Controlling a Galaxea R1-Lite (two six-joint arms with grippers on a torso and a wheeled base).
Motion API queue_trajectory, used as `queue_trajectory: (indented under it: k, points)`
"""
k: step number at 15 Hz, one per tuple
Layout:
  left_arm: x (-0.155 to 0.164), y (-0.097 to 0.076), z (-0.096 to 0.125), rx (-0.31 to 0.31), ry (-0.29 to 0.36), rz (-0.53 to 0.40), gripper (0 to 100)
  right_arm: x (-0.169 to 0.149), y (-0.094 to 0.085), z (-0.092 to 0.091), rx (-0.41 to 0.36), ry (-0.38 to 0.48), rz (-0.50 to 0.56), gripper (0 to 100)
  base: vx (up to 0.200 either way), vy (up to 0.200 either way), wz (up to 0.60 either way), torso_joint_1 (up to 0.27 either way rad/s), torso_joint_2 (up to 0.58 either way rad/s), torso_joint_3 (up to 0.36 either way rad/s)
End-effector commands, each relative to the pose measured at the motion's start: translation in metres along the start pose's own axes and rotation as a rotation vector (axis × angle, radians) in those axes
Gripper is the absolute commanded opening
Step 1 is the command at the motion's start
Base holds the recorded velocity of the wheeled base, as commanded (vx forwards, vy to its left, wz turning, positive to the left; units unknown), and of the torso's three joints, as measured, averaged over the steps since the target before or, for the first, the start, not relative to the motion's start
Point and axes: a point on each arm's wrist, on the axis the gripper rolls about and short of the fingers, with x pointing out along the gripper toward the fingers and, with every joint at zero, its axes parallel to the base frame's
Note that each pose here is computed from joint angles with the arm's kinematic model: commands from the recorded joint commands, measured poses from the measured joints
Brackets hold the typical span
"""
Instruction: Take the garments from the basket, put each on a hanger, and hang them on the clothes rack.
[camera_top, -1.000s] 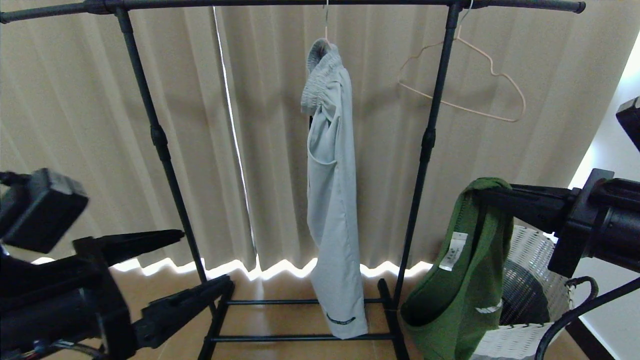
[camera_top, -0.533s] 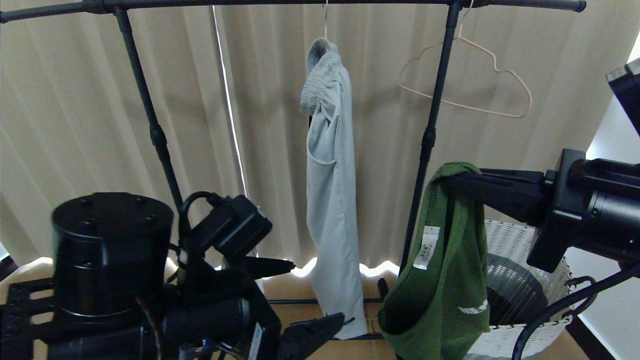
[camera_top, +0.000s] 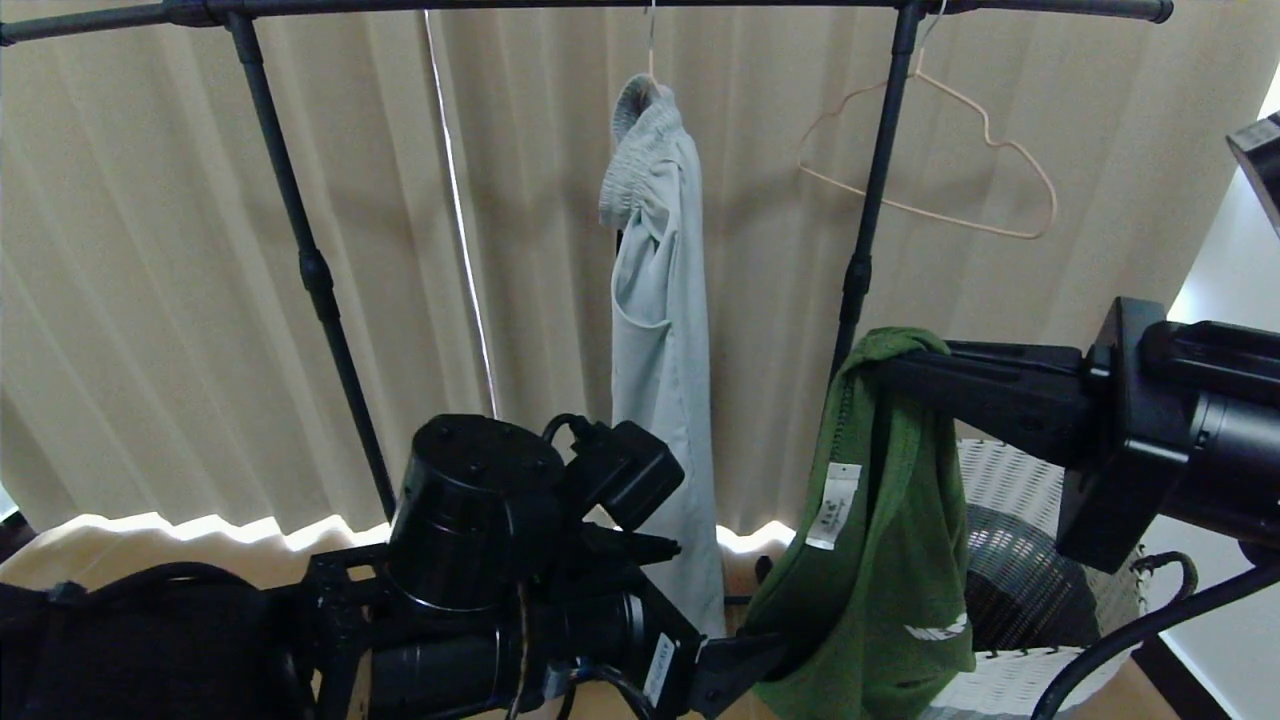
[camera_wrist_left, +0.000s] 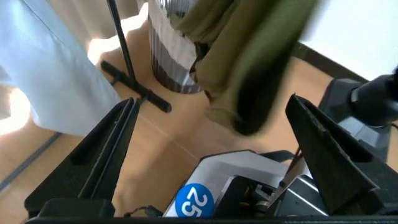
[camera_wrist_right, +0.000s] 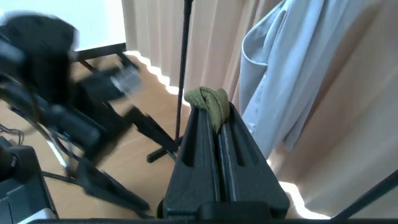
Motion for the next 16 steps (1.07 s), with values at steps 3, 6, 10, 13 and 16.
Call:
queue_trajectory:
  k: [3,6,10,13,16]
  points:
    - [0.025,0.010,-0.010,-0.022,0.060,0.022,100,-0.009,0.005,0.006,0.001,-0.033,0.048,0,0.000,0.000,0.00,0.000,0.00,0.000]
    - [0.030,0.011,-0.011,-0.030,0.067,0.024,100,-0.011,0.005,0.007,0.002,-0.039,0.051,0,0.000,0.000,0.00,0.000,0.00,0.000]
    - [0.030,0.012,-0.015,-0.032,0.079,0.026,100,-0.011,0.006,0.010,-0.001,-0.074,0.062,0,0.000,0.000,0.00,0.000,0.00,0.000]
    - [0.016,0.011,-0.012,-0.017,0.038,0.108,0,-0.010,0.005,0.009,0.000,-0.069,0.057,0,0.000,0.000,0.00,0.000,0.00,0.000]
    - [-0.036,0.004,-0.001,0.009,-0.101,0.193,0,-0.004,-0.004,0.004,0.004,-0.040,0.015,0,0.000,0.000,0.00,0.000,0.00,0.000]
